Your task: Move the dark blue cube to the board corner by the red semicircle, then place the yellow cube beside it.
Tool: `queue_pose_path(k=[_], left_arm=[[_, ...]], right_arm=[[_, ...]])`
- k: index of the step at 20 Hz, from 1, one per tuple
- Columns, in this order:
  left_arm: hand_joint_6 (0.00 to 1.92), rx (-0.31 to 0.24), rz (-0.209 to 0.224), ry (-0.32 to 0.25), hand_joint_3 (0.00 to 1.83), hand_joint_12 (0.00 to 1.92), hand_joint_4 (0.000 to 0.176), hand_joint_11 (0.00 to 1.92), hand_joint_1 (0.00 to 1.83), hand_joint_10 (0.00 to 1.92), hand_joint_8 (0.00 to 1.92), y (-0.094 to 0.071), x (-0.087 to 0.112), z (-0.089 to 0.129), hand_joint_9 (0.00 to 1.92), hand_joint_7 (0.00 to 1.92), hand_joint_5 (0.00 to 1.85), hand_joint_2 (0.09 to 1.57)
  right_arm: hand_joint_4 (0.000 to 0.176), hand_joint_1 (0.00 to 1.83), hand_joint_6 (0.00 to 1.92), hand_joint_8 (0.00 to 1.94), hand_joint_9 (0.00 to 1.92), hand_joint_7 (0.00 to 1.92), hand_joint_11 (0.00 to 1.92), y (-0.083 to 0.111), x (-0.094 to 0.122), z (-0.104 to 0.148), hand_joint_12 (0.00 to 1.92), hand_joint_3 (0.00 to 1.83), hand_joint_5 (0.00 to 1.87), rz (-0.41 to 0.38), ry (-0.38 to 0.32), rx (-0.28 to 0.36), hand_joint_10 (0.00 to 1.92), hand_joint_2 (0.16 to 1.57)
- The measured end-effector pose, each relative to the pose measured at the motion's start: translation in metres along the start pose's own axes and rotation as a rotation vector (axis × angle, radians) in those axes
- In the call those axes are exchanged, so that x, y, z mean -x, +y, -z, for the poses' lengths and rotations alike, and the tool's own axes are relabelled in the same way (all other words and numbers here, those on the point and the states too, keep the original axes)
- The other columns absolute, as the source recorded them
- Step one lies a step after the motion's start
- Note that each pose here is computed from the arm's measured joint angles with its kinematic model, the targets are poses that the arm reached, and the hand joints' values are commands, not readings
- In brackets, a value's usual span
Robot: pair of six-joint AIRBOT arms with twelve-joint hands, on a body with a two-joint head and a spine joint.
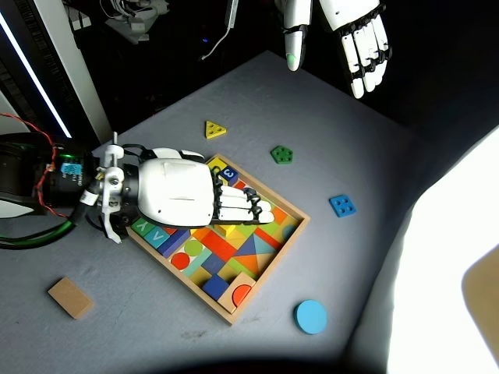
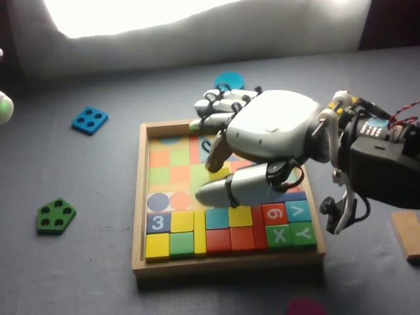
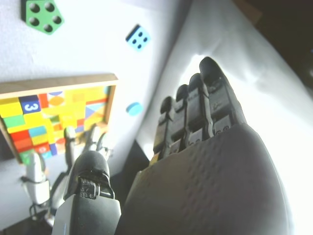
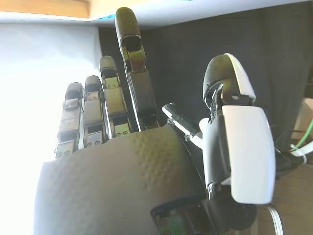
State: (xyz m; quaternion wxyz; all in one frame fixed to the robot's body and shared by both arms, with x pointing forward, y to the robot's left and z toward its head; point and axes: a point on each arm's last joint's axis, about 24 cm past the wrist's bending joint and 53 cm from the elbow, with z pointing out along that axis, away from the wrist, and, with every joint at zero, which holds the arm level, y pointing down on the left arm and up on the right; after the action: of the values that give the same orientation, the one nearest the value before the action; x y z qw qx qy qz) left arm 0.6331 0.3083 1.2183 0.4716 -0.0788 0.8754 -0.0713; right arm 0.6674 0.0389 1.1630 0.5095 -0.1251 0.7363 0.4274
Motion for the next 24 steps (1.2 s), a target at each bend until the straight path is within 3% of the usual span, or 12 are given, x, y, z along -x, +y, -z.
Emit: queue_pose_path(k=[5,16,24], left_arm=[[0.0,0.0,0.0,0.0,0.0,0.5,0.025,0.0,0.0,0.0,0.0,0.0,0.0,0.0,0.08,0.06,0.04,1.21],[0.0,-0.003,0.004,-0.002,0.0,0.53,0.021,0.0,0.0,0.0,0.0,-0.001,0.001,0.0,0.09,0.08,0.06,1.21],[0.0,-0.001,0.01,-0.003,0.0,0.55,0.021,0.0,0.0,0.0,0.0,0.0,0.001,0.0,0.09,0.08,0.05,1.21]], right_arm=[[0.0,0.0,0.02,0.0,0.01,0.23,0.0,-0.003,-0.012,-0.002,0.0,0.0,0.87,0.003,0.022,-0.006,0.0,1.16],[0.0,0.0,0.01,0.0,0.02,0.24,0.0,-0.009,-0.013,0.001,0.0,0.0,0.86,0.025,0.009,-0.011,0.0,1.15],[0.0,0.0,0.01,0.01,0.02,0.24,0.0,-0.043,0.005,0.004,0.0,0.0,0.86,0.064,-0.039,-0.066,0.0,1.15]])
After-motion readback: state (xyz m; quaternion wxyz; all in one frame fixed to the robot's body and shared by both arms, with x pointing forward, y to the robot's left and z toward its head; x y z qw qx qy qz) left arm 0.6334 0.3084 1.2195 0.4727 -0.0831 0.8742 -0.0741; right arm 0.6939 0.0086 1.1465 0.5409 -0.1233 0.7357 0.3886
